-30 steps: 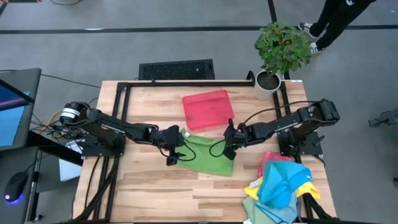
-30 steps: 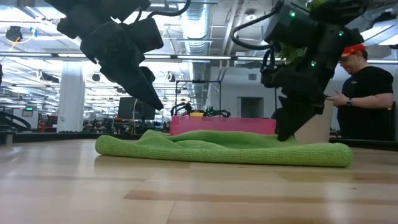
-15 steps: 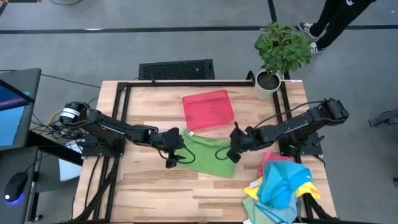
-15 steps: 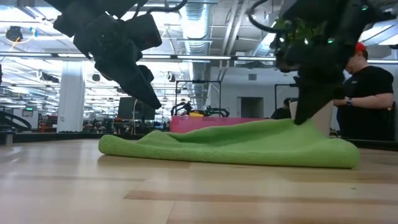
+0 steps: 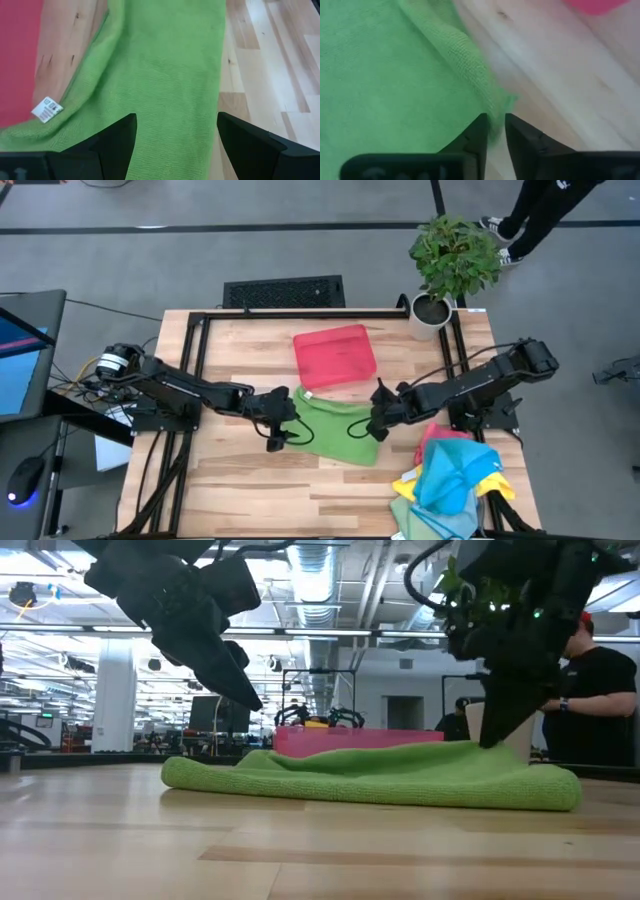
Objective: Fold microfiber towels
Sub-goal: Fold the green microfiber cloth
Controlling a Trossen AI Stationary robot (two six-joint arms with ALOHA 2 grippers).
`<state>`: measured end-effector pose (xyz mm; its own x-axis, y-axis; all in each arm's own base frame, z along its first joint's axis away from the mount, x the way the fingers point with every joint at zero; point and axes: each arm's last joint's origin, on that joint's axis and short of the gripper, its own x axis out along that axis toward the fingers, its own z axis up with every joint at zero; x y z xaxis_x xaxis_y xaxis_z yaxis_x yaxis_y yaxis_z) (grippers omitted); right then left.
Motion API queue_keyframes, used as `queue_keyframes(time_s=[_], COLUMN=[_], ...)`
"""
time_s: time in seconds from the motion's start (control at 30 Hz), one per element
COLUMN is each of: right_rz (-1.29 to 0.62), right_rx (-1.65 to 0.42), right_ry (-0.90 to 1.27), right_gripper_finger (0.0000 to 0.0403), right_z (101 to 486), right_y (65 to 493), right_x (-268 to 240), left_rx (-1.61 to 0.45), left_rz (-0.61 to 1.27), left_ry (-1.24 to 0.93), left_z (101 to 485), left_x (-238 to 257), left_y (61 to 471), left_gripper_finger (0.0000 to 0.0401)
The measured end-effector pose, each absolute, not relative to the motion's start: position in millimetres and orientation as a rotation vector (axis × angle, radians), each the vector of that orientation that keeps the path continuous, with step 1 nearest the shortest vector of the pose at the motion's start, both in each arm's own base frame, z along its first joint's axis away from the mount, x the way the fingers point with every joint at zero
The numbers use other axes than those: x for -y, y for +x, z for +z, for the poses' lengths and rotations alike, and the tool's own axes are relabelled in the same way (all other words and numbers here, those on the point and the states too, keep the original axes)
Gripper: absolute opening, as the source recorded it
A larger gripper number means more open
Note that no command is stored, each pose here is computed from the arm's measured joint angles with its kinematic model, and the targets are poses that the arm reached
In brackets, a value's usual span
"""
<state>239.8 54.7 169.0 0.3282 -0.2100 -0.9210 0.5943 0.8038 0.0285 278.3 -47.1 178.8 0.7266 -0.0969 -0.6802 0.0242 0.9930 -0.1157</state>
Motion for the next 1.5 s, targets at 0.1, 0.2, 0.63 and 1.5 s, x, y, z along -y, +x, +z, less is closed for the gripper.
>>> queue_keyframes(time_s=[0.1, 0.2, 0.63, 1.5], right_rz=[-0.541, -0.536, -0.305, -0.200], right_rx=[-1.093, -1.037, -0.884, -0.901], right_ry=[0.397, 0.409, 0.274, 0.331], right_gripper_finger=[0.0122, 0.0143, 0.0168, 0.0096], right_z=[182.2, 192.3, 171.2, 133.2], right_y=[234.5, 232.0, 286.8, 319.1], right_x=[-53.1, -51.8, -24.9, 17.3], left_rx=[-0.747, -0.747, -0.606, -0.721], left_rz=[-0.072, -0.074, -0.069, -0.082], left_ry=[-0.091, -0.085, -0.137, -0.201], left_z=[179.3, 179.3, 149.8, 97.6], left_x=[48.4, 48.6, 43.3, 47.5], left_y=[278.5, 278.4, 260.3, 273.8], left_gripper_finger=[0.0270, 0.0270, 0.0270, 0.0270])
